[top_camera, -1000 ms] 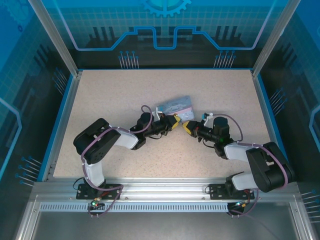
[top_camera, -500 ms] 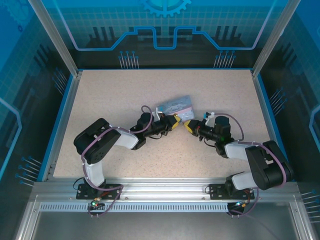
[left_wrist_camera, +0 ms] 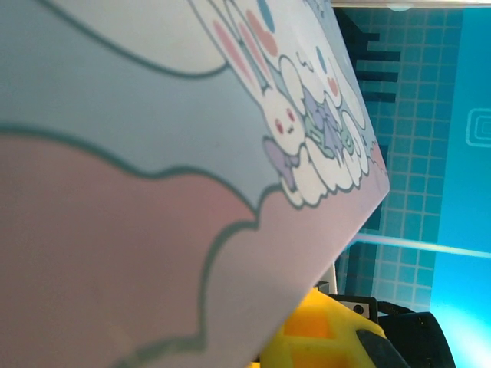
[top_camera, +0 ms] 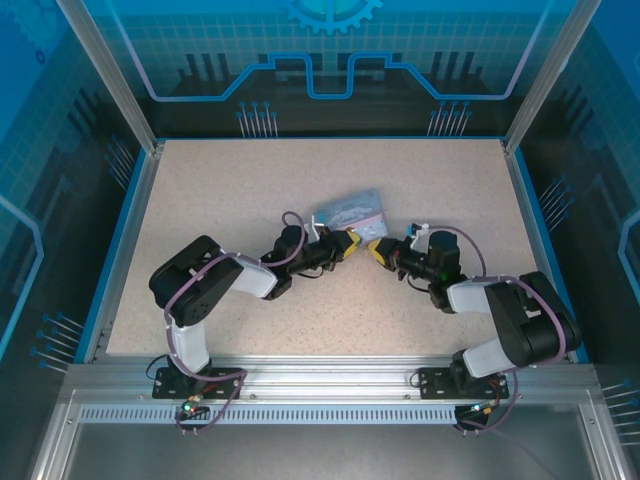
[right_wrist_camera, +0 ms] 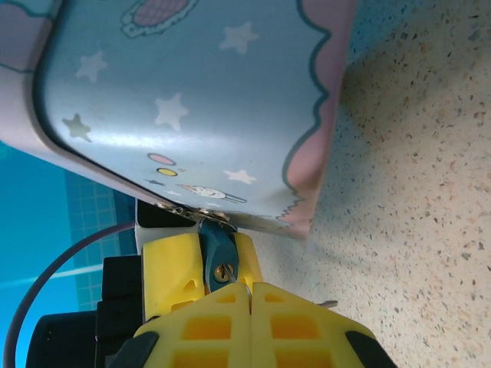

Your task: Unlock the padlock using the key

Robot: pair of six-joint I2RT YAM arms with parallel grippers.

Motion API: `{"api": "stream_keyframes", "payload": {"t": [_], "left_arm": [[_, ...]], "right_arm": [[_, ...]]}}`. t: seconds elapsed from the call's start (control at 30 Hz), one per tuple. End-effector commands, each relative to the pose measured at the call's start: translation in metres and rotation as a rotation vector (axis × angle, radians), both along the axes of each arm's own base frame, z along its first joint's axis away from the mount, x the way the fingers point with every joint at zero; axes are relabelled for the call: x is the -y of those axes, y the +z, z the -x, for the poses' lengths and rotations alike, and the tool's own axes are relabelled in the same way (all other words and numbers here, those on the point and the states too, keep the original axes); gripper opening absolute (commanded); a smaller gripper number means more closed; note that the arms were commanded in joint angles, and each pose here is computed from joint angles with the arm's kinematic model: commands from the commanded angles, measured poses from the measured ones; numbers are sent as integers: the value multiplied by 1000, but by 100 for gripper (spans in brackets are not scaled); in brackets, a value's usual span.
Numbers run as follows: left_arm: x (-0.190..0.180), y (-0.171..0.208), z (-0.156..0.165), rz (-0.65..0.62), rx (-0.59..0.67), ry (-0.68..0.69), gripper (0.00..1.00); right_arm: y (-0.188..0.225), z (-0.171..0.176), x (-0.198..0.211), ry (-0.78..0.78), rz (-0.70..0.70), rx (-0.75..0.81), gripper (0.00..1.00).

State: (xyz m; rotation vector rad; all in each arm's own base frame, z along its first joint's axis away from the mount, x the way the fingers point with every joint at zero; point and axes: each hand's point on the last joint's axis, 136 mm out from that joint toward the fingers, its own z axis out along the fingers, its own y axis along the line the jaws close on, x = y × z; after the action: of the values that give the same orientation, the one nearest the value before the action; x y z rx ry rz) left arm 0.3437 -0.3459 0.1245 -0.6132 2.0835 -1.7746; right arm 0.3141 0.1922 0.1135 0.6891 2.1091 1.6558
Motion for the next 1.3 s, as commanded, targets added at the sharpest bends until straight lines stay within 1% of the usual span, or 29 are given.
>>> {"api": "stream_keyframes", "payload": {"t": [0.0,0.17,0.43,0.6,0.8,1.0,1.13,1.27], "left_arm": [[19,37,12,119,73,-90,0],[18,39,13,128,77,-88,0],[16,40,14,146,83,-83,0],[16,37,14,140,78,-81,0],[16,35,14,145,73,-85,0],[20,32,15,139,66,-94,0],[19,29,16,132,62,-98,0],[19,19,19,90,68,-114,0]], "right_arm": [[16,-9,-8,18,-62,70,0],[20,-15,-13,33,-121,85,0],[22,-18,-17,63,-139,95,0],[33,-18,-19,72,-164,101,0],[34,-20,-28,94,-143,94,0],[27,-27,-53,124,-135,76,0],[17,-31,-50,104,-136,55,0],[13,-30,-51,99,-138,34,0]]}}
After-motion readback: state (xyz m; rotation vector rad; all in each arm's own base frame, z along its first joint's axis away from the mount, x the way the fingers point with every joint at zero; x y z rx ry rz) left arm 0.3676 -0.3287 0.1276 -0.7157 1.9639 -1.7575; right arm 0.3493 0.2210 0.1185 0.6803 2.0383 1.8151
